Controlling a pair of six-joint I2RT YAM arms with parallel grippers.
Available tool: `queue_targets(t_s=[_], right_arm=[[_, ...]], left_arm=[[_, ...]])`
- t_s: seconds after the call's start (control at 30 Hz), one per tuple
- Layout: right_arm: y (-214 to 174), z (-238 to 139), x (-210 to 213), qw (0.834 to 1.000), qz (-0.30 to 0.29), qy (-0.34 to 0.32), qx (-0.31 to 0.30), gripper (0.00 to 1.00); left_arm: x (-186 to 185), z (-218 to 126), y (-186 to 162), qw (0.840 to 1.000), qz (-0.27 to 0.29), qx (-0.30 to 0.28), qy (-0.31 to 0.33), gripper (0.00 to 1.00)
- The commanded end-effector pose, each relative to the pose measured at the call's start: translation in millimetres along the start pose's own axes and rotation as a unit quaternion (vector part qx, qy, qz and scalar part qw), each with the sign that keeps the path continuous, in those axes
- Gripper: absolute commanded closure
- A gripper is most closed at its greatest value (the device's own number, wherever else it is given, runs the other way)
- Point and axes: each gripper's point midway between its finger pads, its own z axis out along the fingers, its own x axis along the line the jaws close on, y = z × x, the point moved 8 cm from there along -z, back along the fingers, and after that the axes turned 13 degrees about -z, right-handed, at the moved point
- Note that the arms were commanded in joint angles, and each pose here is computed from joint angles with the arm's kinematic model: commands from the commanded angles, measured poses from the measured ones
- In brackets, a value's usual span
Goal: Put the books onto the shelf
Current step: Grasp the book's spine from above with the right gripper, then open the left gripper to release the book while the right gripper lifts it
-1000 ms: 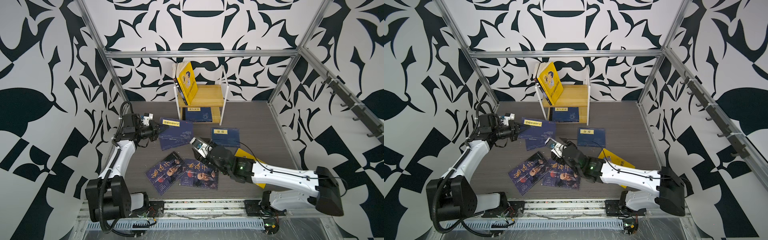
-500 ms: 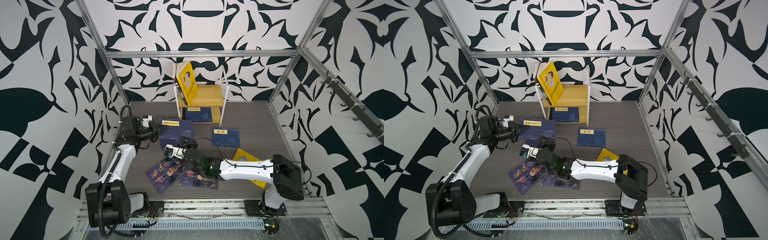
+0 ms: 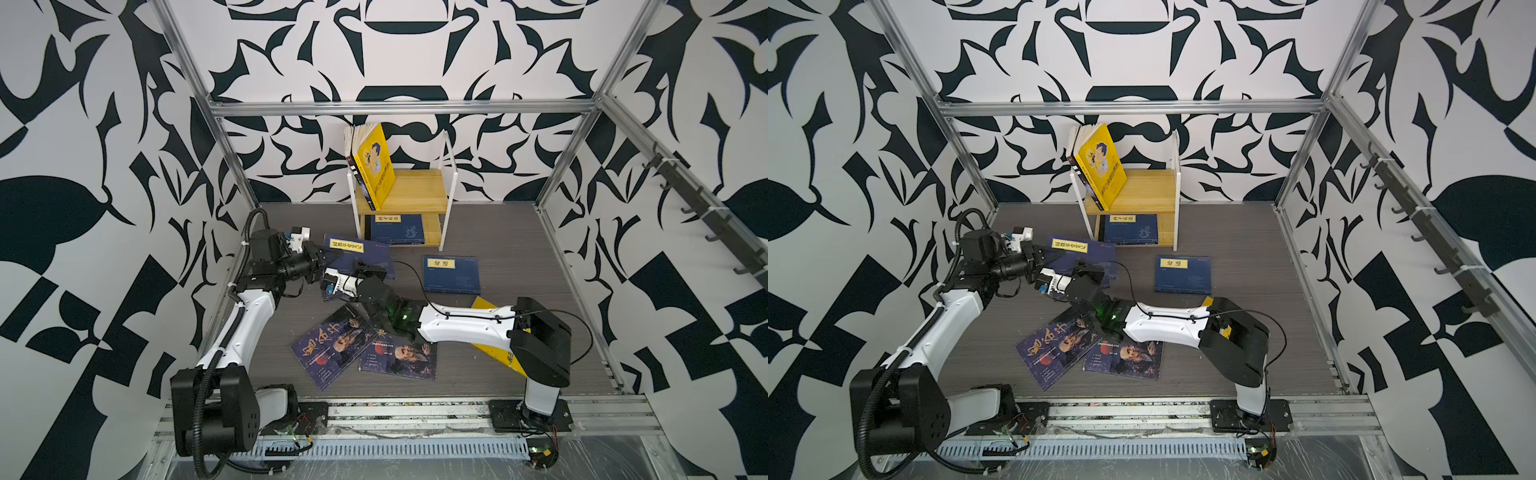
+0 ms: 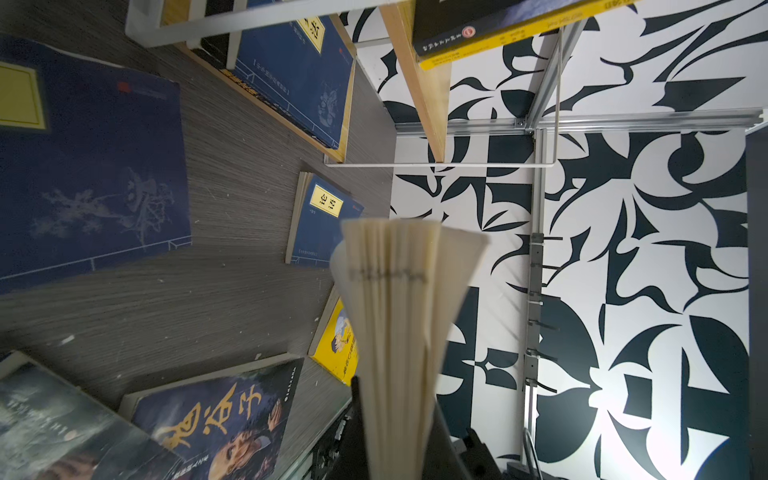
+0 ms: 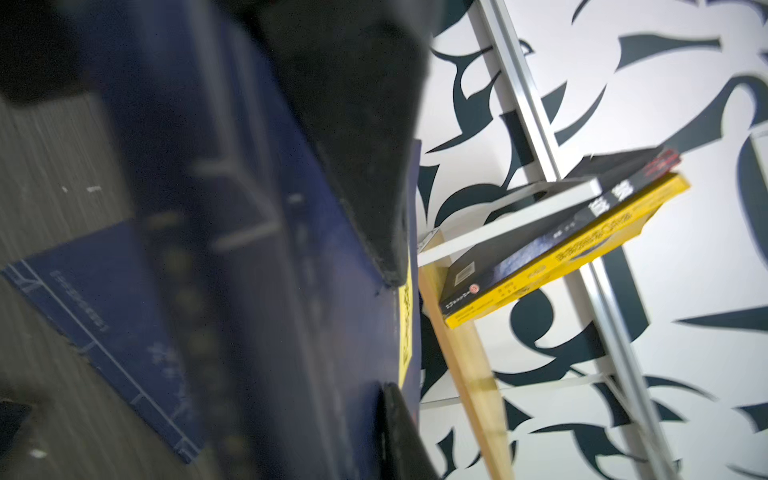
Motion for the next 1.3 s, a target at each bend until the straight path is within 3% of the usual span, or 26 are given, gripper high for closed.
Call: queue_targets(t_s=[0.0,0.03,0.13,0.23,0.37,0.4,0.67,0.83,1.27], right_arm=[[0.7,2.8,-26.4,0.999,0.03,-0.032,0.001,0.99],[-0.8,2.7,-25.7,0.999,0.022,-0.031,0.006,1.0],[-5.2,-3.8,-27.8,1.0,0.013,-0.028,0.002,1.0],[-11.1,-11.3,-31.9,1.0,0.011,-0.02,-0.006,1.0],[-25.2,-18.7,-37.6,1.0,0.001,0.007,0.005,1.0],[-30.1,-22.2,-38.9,1.0,0.001,0.016,0.004,1.0],[-80.4,-41.1,-54.4,0.997,0.023,0.071,0.005,1.0],[-106.8,-41.4,-56.2,0.995,0.01,0.095,0.029,1.0],[-137.3,5.8,-62.5,0.994,0.016,0.096,0.054,1.0]], left_arm=[[-10.9,-3.2,-9.4,0.998,0.048,0.017,-0.027,0.86],[-10.5,-3.2,-8.9,0.999,0.045,0.014,-0.023,0.73],[-12.3,-4.6,-9.2,0.998,0.053,0.009,-0.021,0.53],[-11.2,-7.9,-7.3,0.998,0.066,-0.002,-0.012,0.39],[-10.4,-16.3,-0.8,0.996,0.085,-0.032,0.011,0.3],[-9.9,-18.0,0.0,0.995,0.094,-0.037,0.02,0.24],[5.9,-45.6,19.8,0.974,0.142,-0.132,0.12,0.11],[16.4,-57.9,31.9,0.939,0.203,-0.174,0.218,0.05],[18.5,-71.2,37.3,0.931,0.208,-0.195,0.226,0.03]])
